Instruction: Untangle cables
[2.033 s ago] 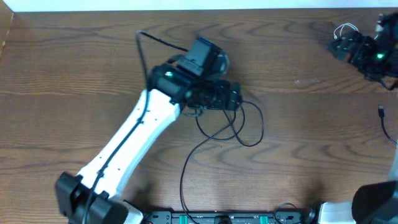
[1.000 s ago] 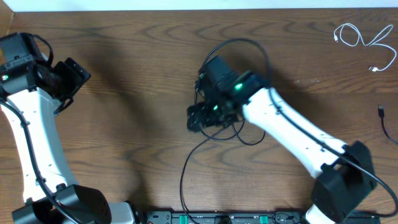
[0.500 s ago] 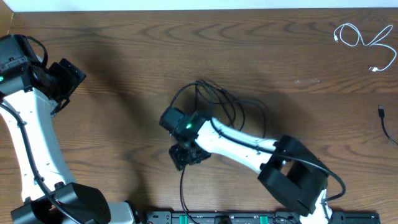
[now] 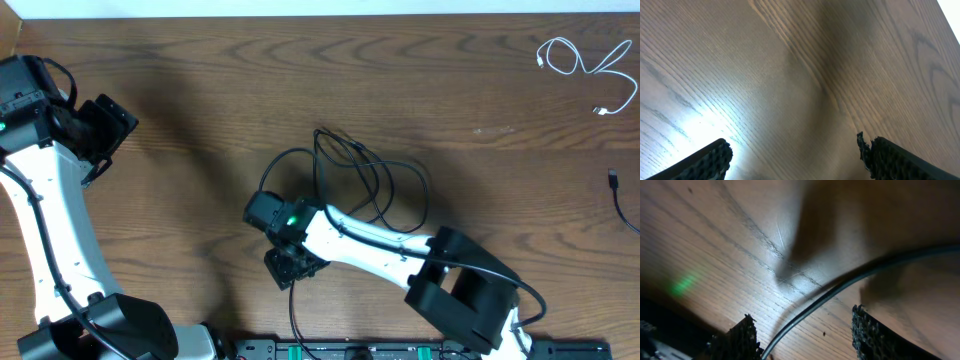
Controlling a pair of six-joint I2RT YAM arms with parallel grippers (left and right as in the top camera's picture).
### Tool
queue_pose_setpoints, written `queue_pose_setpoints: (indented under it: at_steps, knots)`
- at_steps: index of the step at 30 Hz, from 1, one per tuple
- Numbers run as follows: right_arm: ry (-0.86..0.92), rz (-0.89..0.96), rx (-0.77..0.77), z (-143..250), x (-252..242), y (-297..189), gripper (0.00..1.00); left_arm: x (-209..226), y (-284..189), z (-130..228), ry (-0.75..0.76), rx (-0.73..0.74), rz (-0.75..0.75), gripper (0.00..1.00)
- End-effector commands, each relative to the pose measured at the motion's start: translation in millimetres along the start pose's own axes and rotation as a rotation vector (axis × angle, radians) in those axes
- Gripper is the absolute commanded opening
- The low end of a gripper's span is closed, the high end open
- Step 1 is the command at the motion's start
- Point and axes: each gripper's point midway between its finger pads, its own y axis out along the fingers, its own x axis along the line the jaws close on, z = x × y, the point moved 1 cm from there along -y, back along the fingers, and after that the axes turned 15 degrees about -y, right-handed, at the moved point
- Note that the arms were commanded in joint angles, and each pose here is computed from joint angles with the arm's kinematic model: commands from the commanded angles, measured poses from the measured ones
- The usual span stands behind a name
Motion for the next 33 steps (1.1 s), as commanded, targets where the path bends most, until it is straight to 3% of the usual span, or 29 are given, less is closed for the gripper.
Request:
queue_pose_setpoints:
  at_steps: [1,6,9,15,23,29,33]
  knots:
    - [0.001,0.018,0.016,2,-4,9,0.58,2,2,-2,-0.012,-0.006,-0.012,0.89]
    - [-0.014,0.011,0.03,3,-4,16,0.52,2,2,-2,-0.012,-0.006,-0.012,0.89]
    - [-0.016,0.001,0.042,4,-4,19,0.41,2,2,-2,-0.012,-0.006,-0.012,0.89]
    - [0.034,-0.008,0.02,-7,-22,13,0.01,1,2,0,-0.012,0.004,-0.006,0.89]
    - [0.101,0.024,-0.078,-30,-68,-38,0.01,1,3,0,-0.023,0.004,-0.007,0.89]
    - [0.02,0.055,-0.253,-49,-93,-121,0.01,1,3,0,-0.023,0.004,-0.007,0.89]
    - [0.07,0.171,-0.367,-49,-124,-173,0.01,1,3,0,-0.023,0.004,-0.007,0.89]
